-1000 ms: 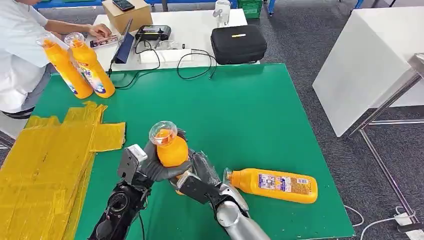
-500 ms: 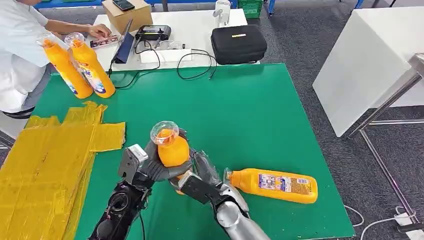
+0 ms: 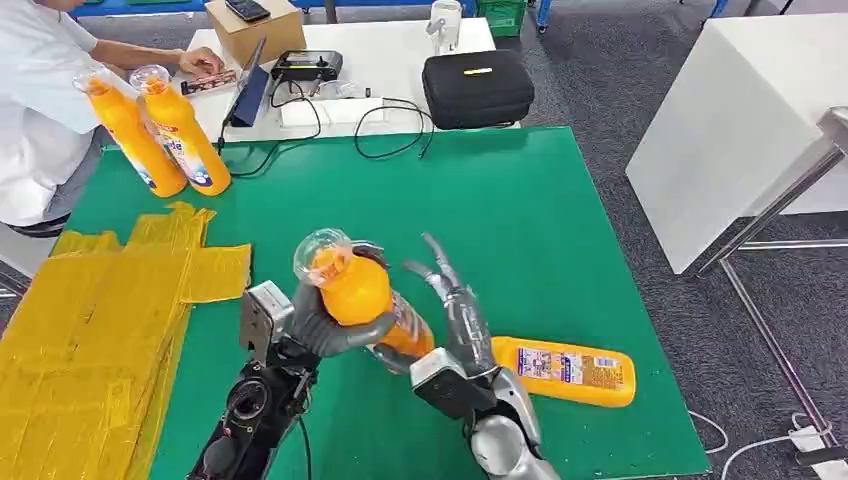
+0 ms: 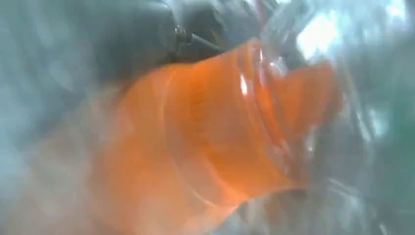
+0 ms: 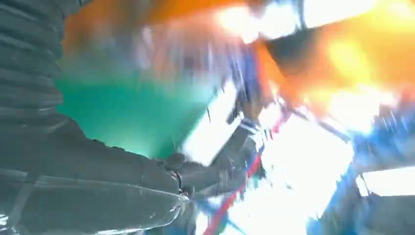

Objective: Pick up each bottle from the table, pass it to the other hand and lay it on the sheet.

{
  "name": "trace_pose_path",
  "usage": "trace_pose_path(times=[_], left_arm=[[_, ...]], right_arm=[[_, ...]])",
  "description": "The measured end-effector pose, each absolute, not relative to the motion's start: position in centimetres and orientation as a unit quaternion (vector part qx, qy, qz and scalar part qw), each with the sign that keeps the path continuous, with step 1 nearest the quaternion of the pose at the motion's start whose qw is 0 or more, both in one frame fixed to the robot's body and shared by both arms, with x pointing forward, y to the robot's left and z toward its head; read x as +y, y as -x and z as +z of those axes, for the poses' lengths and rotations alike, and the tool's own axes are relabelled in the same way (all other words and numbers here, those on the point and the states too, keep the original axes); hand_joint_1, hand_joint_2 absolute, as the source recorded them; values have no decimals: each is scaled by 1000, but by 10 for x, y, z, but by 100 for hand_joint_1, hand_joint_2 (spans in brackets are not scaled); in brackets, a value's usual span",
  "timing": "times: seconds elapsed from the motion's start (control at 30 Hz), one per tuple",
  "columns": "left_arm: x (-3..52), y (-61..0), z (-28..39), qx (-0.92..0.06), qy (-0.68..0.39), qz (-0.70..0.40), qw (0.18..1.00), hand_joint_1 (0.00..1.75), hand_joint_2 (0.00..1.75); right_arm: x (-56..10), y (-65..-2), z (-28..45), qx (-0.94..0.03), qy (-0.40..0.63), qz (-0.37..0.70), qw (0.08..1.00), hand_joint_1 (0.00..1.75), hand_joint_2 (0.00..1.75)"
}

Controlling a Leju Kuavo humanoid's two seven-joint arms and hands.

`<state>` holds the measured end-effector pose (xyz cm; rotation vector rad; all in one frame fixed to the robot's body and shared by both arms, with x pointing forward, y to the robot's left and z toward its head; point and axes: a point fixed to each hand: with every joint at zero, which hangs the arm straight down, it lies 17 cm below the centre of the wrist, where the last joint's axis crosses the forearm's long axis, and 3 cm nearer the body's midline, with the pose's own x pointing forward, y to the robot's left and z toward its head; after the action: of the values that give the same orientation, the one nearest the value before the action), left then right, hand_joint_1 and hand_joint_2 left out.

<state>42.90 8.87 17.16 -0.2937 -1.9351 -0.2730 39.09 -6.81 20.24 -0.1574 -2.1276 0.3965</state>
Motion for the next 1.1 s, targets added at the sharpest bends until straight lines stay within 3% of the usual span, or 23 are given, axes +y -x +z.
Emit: trace_pose_path(times=[0.17,0.57,0.73,0.8,1.1], left_arm=[[159,-453,159,-816,-149,-159,535,175,175],[259,-479,170,-773,-377,-179,478,175,175],[278,-485,162,-682,-533,-319,385,175,175],[283,-487,152,-647,-562,-372,355,175,175],[336,-498,94,-546,-598,-449,377,175,175]], right_arm=[[-111,-391,244,-889,117,115,427,0,175],[-141,-383,273,-901,151,77,399,0,175],[-147,-383,276,-903,147,68,397,0,175],[-148,-382,276,-904,148,66,396,0,175],[-153,-382,279,-908,143,61,389,0,175]])
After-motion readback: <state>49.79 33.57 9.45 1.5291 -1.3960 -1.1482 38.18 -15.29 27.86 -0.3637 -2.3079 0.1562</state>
